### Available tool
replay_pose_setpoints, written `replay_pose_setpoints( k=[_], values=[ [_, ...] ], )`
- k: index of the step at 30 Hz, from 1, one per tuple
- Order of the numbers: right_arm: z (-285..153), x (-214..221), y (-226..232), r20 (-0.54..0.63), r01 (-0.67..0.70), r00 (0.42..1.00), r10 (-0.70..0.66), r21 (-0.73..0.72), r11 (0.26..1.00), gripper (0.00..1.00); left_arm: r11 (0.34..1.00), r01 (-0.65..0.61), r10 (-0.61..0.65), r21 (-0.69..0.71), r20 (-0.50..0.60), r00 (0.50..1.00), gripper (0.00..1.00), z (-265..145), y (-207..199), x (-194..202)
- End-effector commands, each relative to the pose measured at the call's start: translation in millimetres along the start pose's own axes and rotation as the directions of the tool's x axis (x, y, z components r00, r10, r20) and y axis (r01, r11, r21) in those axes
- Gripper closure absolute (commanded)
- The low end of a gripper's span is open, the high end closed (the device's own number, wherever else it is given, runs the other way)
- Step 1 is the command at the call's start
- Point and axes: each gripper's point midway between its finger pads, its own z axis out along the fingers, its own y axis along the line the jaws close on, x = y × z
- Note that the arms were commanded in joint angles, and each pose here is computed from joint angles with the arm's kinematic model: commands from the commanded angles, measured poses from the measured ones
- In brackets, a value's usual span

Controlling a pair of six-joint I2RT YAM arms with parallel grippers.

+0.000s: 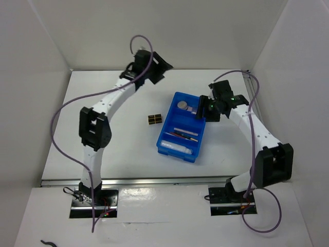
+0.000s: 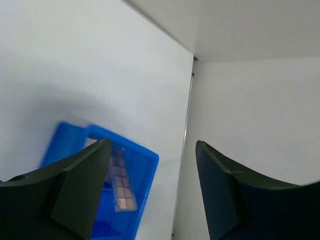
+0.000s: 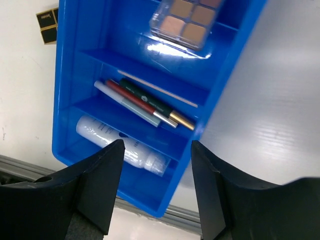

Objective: Organize the makeup

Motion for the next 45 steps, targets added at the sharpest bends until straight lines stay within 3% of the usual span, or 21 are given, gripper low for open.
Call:
replay_pose_setpoints(
  k=[1,7,15,19,23,30,37,45],
  values=[
    [6.2,-25.5,21.7,0.05,0.048,0.998,-0.047,-0.032,0.998,0.36,0.977,-0.161,0.159,0.137,0.023,0.987,0.19,-76.9,-52.8,-44.2],
    [35.0,-38.8,31.0,0.011,0.064,0.998,-0.064,-0.013,0.998,0.38,0.974,-0.217,0.219,0.066,-0.019,0.976,0.19,-117.2,-11.6,-55.2],
    [66.6,-40.6,30.3,-0.063,0.019,0.998,-0.017,0.029,0.999,0.43,0.974,-0.225,0.225,0.004,-0.047,0.973,0.19,-129.2,29.7,-62.5],
    [63.7,-49.0,31.4,-0.005,0.115,0.993,-0.116,0.136,0.984,0.32,0.969,-0.248,0.247,-0.019,-0.033,0.968,0.19,-131.7,36.6,-72.3],
    [65.1,-54.3,25.5,-0.004,0.267,0.961,-0.277,0.285,0.921,0.29,0.97,-0.241,0.24,-0.015,-0.051,0.969,0.18,-132.0,40.6,-70.9],
    [74.3,-55.7,10.8,-0.11,0.523,0.838,-0.535,0.446,0.727,0.3,0.969,-0.245,0.244,-0.018,-0.056,0.968,0.18,-129.6,45.4,-73.1],
    [82.1,-62.1,4.4,-0.131,0.547,0.817,-0.561,0.484,0.683,0.3,0.967,-0.252,0.251,-0.027,-0.056,0.966,0.18,-129.4,51.2,-80.1],
    [107.3,-53.5,-3.8,-0.174,0.567,0.811,-0.558,0.468,0.678,0.39,0.966,-0.258,0.256,-0.02,-0.076,0.964,0.18,-124.1,50.1,-79.5]
  ],
)
